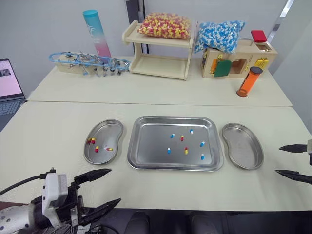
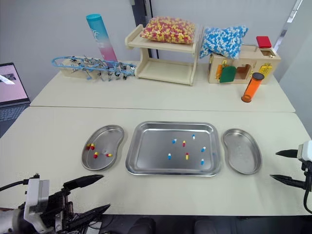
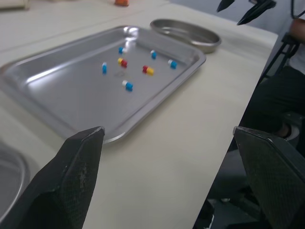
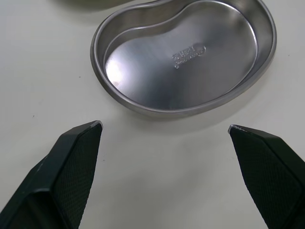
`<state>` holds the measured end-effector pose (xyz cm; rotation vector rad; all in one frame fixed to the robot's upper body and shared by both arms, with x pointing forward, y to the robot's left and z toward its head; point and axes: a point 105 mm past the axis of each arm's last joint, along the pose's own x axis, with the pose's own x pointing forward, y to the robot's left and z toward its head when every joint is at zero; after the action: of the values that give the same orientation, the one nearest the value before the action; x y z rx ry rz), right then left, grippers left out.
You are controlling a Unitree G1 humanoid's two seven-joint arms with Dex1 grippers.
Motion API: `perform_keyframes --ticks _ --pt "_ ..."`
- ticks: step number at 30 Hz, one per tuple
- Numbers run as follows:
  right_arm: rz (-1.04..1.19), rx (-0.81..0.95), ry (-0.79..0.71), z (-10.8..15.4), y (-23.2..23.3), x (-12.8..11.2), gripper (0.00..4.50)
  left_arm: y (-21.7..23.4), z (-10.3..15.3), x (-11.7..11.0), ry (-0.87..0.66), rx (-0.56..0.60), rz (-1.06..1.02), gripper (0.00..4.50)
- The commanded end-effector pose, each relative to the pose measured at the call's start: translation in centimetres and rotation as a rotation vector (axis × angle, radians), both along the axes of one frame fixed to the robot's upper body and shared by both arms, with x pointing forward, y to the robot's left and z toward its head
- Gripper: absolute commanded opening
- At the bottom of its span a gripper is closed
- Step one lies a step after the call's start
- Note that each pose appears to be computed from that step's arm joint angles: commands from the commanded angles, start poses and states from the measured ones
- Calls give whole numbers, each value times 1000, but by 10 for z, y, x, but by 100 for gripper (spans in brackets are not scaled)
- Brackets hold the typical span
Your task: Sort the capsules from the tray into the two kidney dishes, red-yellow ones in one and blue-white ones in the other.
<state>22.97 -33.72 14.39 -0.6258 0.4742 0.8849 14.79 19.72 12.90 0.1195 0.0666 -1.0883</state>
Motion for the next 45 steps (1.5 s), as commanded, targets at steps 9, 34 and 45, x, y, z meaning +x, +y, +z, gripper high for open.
perform_keyframes --ticks 9,34,45 --pt "111 32 -113 42 67 21 450 -22 4 1 -110 -63 -80 448" --pt "469 166 -115 3 245 56 256 -16 6 20 -113 -35 -38 450" --pt "447 191 -132 -4 258 55 256 -15 6 19 -122 -26 -37 450"
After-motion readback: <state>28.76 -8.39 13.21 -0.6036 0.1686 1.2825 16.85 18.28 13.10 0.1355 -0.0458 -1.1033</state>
